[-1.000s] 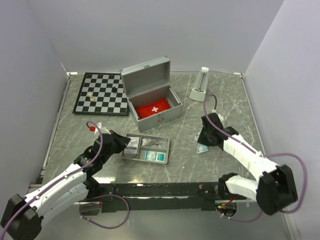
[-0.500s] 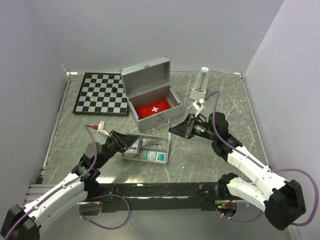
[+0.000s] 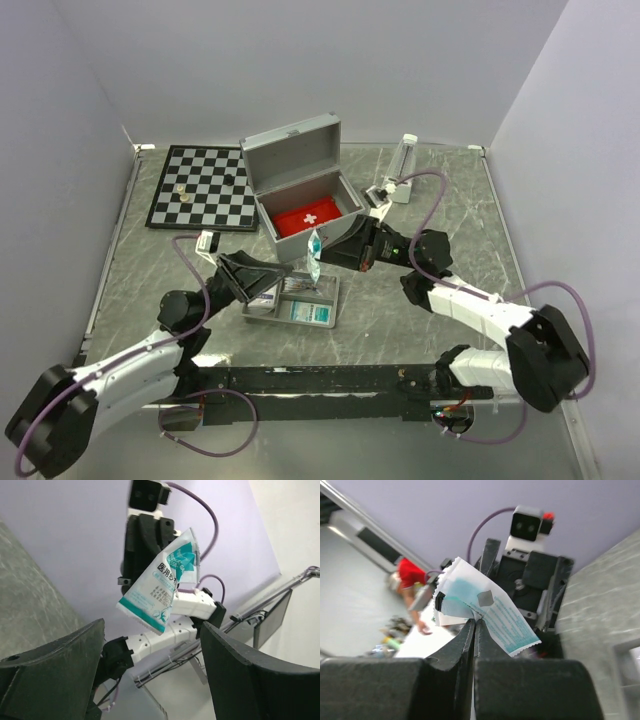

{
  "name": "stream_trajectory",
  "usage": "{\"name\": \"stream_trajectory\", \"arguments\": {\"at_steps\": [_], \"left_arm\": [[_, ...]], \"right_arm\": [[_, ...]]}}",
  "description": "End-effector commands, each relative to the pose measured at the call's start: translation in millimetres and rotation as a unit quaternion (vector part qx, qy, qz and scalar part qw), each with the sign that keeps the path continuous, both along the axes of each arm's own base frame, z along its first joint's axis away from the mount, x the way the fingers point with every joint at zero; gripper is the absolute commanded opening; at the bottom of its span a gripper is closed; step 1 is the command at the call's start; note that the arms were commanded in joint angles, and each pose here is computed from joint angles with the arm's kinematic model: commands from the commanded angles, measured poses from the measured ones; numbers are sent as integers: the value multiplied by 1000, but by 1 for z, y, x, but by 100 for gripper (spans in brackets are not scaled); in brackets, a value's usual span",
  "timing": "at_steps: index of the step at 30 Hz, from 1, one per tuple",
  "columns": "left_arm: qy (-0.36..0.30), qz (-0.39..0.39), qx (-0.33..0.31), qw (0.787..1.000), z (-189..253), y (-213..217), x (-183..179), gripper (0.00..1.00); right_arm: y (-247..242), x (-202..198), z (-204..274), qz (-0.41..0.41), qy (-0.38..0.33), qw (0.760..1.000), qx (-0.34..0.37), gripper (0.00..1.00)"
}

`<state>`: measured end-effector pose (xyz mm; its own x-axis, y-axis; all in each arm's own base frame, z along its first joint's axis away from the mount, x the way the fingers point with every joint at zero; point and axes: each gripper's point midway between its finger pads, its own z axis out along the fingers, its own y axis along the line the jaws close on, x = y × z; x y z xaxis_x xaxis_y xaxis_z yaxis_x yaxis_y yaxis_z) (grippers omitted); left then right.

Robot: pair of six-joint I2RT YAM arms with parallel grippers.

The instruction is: Organize the medicine kit

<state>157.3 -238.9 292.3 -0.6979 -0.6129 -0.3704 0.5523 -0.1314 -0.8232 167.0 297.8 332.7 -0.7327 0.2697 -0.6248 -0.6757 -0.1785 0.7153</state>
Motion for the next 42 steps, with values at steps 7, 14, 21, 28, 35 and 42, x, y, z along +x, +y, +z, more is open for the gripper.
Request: {"name": "stream_trajectory", "arguments": {"at_steps": [7,14,21,28,35,42], "left_arm": [[-127,-56,-88,986,64,8,-33,80],[-122,-94,-78,985,59,-5,-35,80],[-148,-120,-89,978,69,-10,-45,73],[-156,-134,-120,971,74,-3,-57,71],[-175,-130,-138,966,79,9,-70,74],[-206,-125,-149,959,96,13,-79,75]], "right_arm": [[-9,-49,54,89,-95,987,98,0],[-4,-56,57,94,-109,986,89,0],[-2,-61,57,100,-108,985,92,0],[-4,-62,54,96,-108,985,92,0],[-5,-63,51,94,-106,986,89,0],[-4,-63,52,96,-102,986,93,0]]}}
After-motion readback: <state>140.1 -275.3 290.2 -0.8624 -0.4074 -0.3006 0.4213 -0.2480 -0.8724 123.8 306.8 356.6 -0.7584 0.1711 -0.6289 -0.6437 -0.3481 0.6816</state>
